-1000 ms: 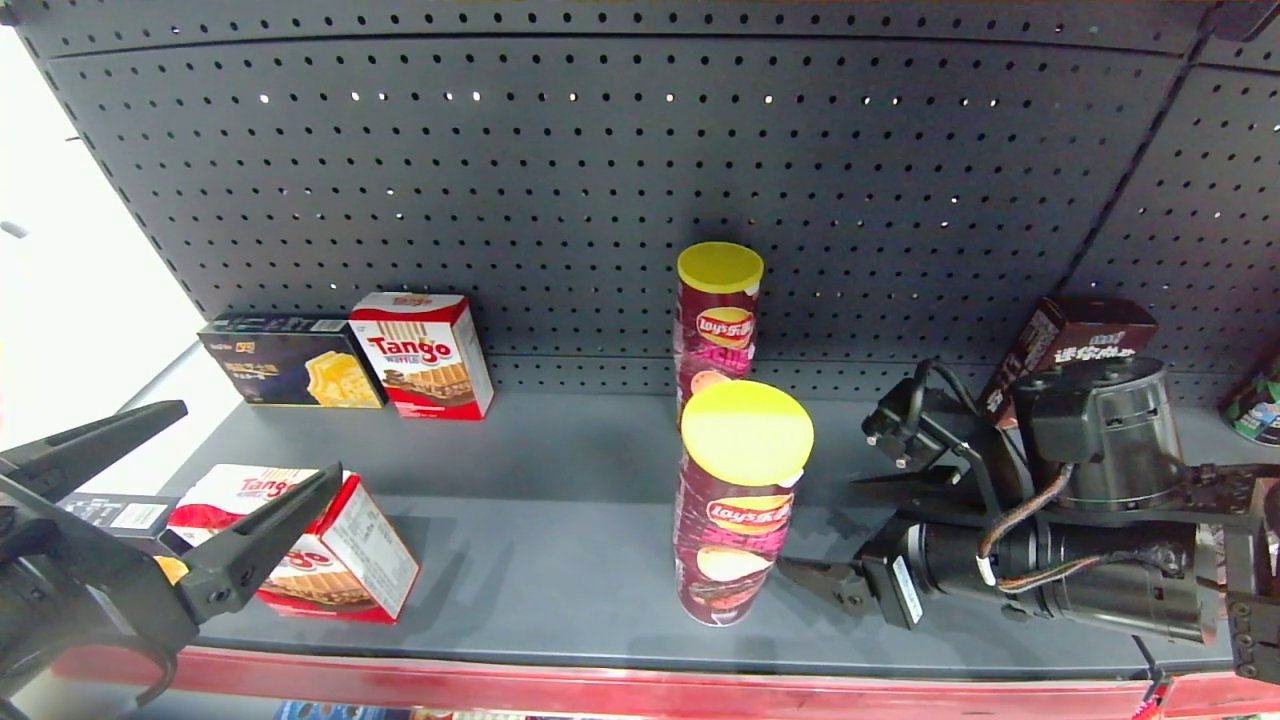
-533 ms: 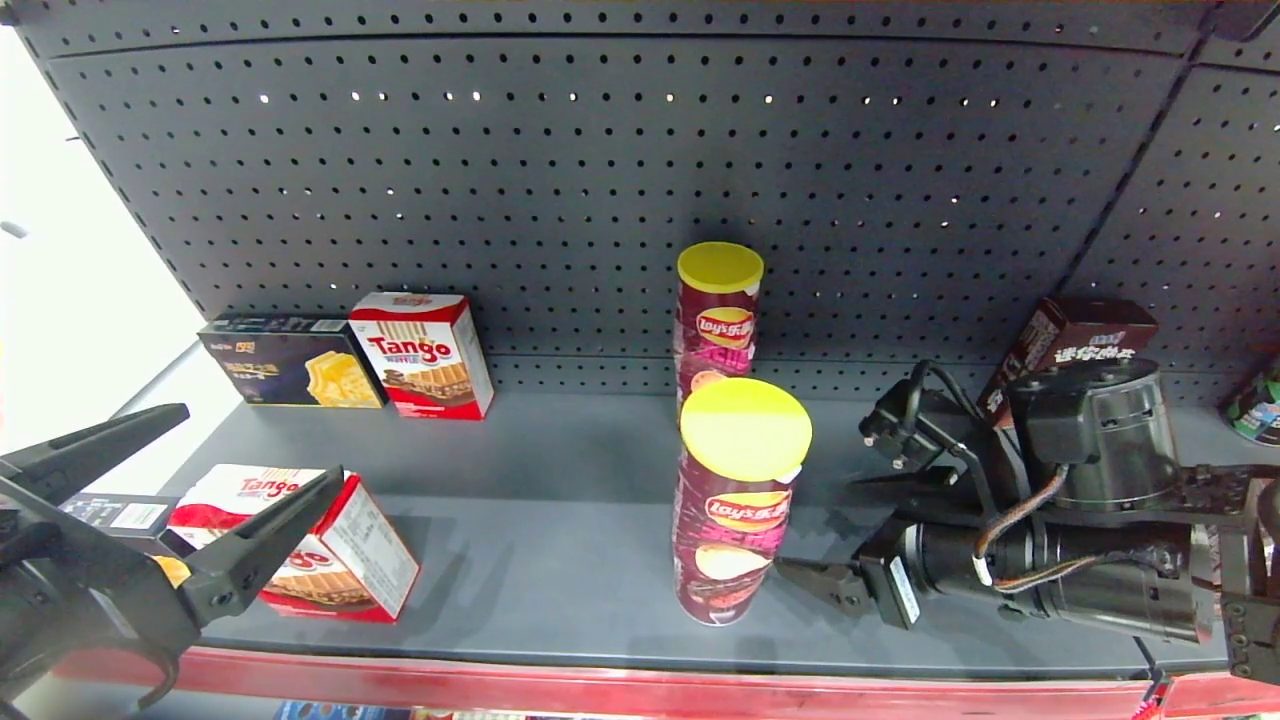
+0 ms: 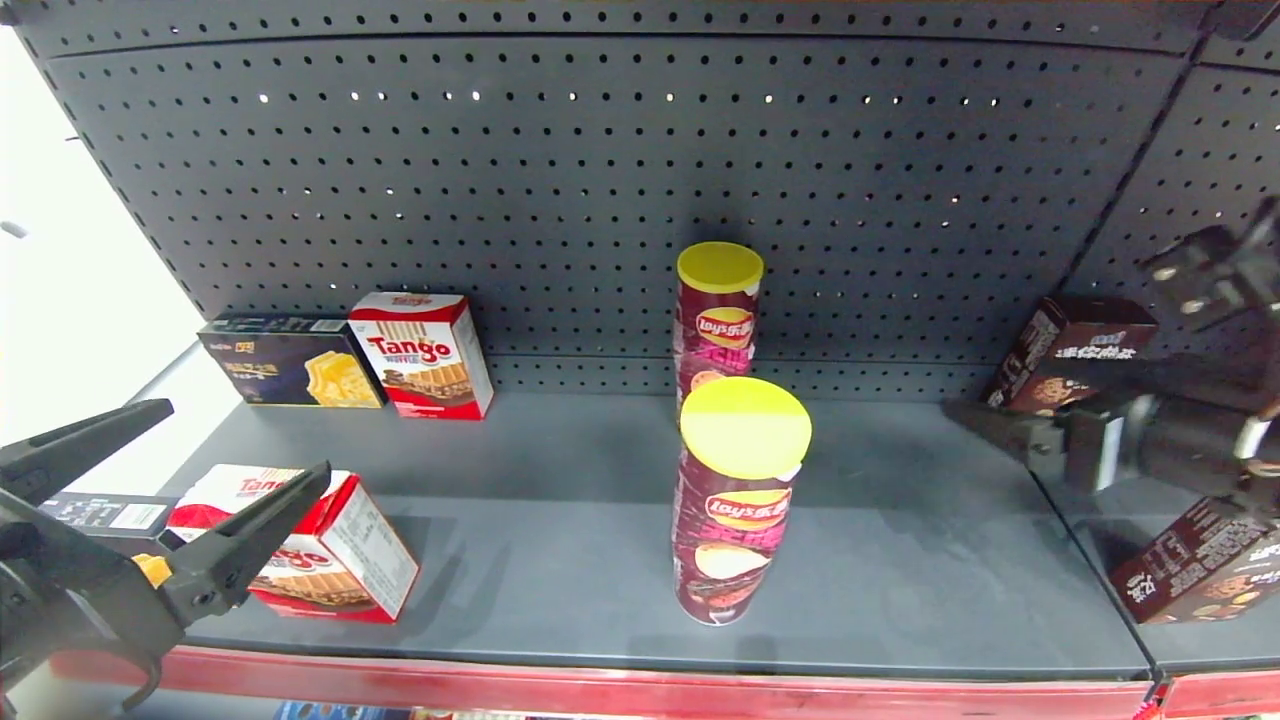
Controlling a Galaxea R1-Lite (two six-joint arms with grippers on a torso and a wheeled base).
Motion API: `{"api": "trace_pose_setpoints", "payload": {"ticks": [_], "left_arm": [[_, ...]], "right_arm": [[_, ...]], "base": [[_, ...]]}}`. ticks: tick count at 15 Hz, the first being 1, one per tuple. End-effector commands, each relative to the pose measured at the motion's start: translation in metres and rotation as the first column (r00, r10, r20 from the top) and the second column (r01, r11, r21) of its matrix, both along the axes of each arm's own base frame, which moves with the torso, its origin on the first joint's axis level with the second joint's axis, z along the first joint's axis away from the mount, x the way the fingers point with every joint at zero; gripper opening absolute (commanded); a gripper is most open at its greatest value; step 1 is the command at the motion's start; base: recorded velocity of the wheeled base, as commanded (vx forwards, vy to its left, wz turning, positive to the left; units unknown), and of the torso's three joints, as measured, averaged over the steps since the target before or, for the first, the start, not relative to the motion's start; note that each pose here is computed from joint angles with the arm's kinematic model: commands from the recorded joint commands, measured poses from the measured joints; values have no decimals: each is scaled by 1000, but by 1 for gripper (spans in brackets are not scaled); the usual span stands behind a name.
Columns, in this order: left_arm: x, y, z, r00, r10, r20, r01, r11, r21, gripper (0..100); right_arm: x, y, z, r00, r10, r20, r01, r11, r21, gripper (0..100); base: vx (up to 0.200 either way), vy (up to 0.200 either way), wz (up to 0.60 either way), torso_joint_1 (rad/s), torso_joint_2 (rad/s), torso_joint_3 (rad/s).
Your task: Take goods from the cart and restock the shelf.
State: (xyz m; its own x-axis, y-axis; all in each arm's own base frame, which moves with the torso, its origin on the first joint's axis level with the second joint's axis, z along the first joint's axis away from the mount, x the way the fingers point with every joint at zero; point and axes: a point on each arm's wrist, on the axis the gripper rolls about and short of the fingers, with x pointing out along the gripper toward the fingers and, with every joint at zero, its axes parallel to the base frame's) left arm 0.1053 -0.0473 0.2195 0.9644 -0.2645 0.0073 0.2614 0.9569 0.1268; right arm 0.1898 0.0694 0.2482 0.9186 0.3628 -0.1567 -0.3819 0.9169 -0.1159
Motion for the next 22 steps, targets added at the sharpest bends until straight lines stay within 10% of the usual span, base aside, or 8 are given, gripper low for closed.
{"api": "trace_pose_setpoints", "payload": {"ticks": [1,8,15,22], "left_arm": [[-13,7,7,998,8,56,-6,1000,-23,100],[-83,45,-18,982,169,88,-168,986,-24,100],[-140,78,-107,928,371,39,-372,928,23,100],[-130,73,-129,920,390,18,-391,919,56,100]], "right_arm": [[-79,-56,34,942,-236,238,221,971,89,100],[-198,-69,-37,891,-331,311,310,944,117,100],[-218,-73,-138,824,-539,175,518,842,152,100],[-212,-69,-173,933,-346,97,330,932,147,100]], "base": [[0,0,0,0,0,0],[0,0,0,0,0,0],[0,0,0,0,0,0],[0,0,0,0,0,0]]}}
